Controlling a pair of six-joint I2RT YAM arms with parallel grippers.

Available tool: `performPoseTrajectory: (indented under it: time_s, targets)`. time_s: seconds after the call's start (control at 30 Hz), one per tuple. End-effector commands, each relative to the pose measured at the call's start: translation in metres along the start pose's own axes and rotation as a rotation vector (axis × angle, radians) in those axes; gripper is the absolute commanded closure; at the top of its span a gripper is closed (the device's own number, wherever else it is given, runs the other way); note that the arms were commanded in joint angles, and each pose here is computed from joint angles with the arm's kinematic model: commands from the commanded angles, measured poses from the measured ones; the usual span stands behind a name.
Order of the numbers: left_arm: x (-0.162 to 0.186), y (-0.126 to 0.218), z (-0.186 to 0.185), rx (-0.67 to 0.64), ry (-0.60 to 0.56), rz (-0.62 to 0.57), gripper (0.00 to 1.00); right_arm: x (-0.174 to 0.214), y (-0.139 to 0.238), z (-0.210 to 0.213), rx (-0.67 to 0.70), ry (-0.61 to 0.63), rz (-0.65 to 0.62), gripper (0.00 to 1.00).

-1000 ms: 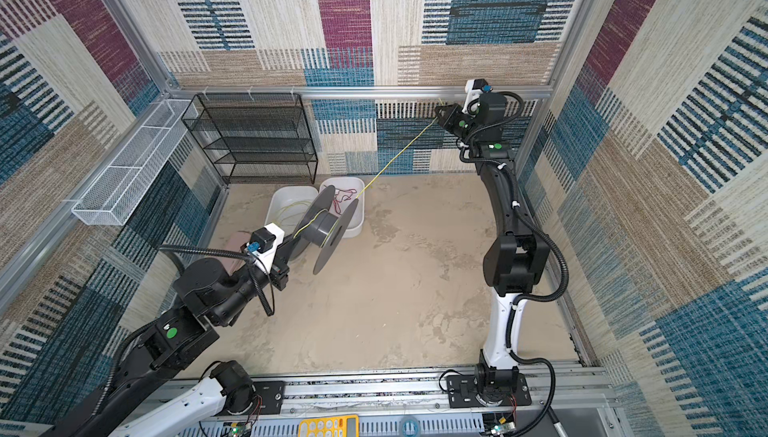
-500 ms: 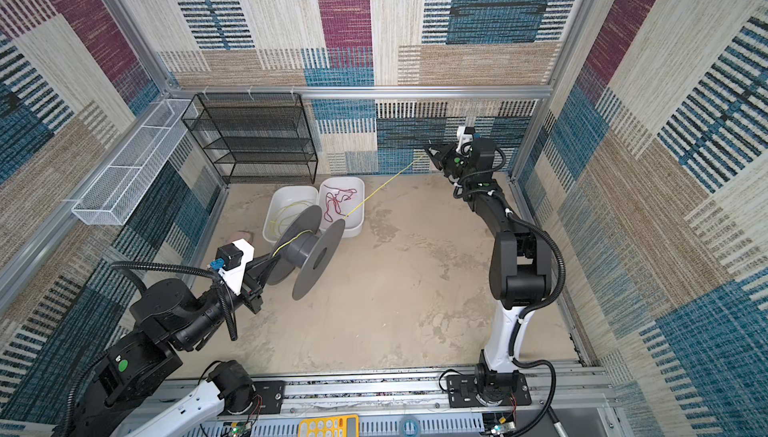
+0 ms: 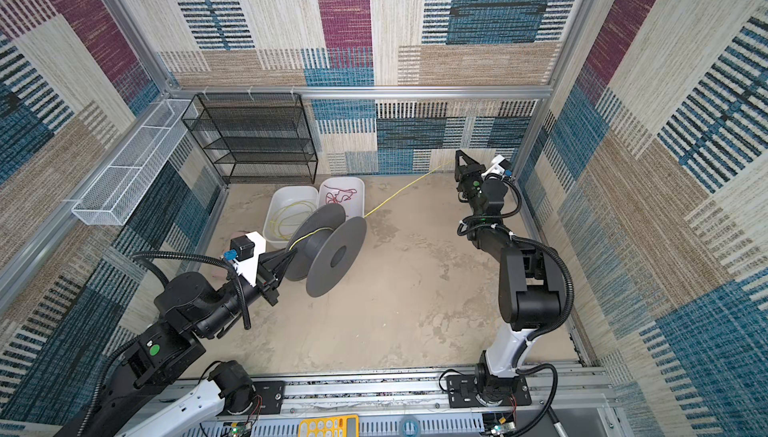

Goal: Wrap the cables

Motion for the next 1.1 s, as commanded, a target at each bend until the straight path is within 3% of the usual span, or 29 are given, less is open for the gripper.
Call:
performPoseTrajectory:
  time_s: [0.0, 0.23, 0.5, 0.77, 1.07]
  targets:
    - [-0.048, 0.000, 0.006, 0.006, 0.114, -0.305, 1.00, -0.028, 0.013, -0.010, 0.011, 0.013, -0.280, 1.00]
    - [-0.074, -0.033, 0.021, -0.058, 0.179, -0.419, 1.00, -0.024, 0.046, -0.060, 0.133, -0.002, -0.266, 1.00]
    - [-0.085, -0.079, 0.079, -0.187, 0.459, -0.678, 1.00, 0.009, 0.078, -0.100, 0.251, 0.000, -0.200, 1.00]
    - [-0.074, -0.110, 0.108, -0.400, 0.570, -0.857, 1.00, 0.054, 0.104, -0.126, 0.337, -0.034, -0.134, 1.00]
    - [-0.058, -0.141, 0.126, -0.605, 0.536, -0.887, 1.00, 0.122, 0.124, -0.127, 0.382, 0.050, 0.042, 1.00]
Point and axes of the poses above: each gripper's point midway between its finger pads, its own y axis back along the fingers, its own z axis along the line the jaws close on, x = y × z, the point moved 9 cm from there along y, back along the fingers, and after that the axes turned 13 degrees about -y, right-handed, at the moved point
